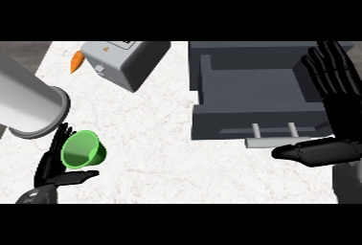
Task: Pick up the cup, place it into the drawer and close the drawer
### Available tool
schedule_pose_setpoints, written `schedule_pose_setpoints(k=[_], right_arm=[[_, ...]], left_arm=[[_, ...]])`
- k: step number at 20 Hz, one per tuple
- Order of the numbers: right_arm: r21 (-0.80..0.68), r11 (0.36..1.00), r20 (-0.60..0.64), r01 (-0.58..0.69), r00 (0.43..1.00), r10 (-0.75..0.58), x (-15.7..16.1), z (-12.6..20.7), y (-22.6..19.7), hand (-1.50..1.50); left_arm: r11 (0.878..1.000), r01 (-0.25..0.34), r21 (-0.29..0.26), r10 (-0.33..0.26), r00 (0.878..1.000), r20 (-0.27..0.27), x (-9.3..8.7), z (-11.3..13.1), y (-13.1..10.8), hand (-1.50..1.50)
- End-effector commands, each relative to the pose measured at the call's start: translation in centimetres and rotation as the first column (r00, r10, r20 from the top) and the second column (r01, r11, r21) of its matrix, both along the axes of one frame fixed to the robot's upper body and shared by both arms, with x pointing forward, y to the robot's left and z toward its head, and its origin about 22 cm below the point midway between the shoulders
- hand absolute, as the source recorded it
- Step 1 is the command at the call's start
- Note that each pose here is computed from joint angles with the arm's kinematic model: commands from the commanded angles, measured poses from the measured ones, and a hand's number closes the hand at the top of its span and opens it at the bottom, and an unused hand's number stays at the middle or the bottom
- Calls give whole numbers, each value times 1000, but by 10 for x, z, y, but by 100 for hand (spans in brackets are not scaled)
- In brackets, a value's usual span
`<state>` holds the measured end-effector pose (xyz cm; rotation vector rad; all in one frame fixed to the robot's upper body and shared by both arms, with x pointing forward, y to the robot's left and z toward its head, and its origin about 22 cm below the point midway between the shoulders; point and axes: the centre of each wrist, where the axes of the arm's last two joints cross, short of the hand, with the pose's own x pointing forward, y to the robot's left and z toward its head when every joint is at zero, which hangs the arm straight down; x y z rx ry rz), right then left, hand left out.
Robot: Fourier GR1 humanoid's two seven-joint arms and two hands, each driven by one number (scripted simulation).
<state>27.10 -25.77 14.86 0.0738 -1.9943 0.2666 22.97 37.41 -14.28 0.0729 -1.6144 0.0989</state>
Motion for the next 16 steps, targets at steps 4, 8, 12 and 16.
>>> schedule_pose_setpoints(k=[4, 8, 12, 16], right_arm=[[-29, 1000, 1, -1, 1000, 1, 10, -3, -15, -150], [-20, 1000, 16, -16, 1000, 17, 2, 4, -1, -150], [-4, 1000, 6, 12, 1000, -12, 5, 0, -2, -150], [-15, 1000, 17, 3, 1000, -3, 9, 5, -9, -150]], left_arm=[[997, 63, -47, -59, 994, 94, 8, -8, -27, -150], [996, 65, -58, -59, 994, 97, 16, -1, -21, -150], [970, 172, -170, -154, 981, 117, 26, 3, -28, -150], [978, 177, -109, -150, 963, 225, 29, 8, -25, 150]])
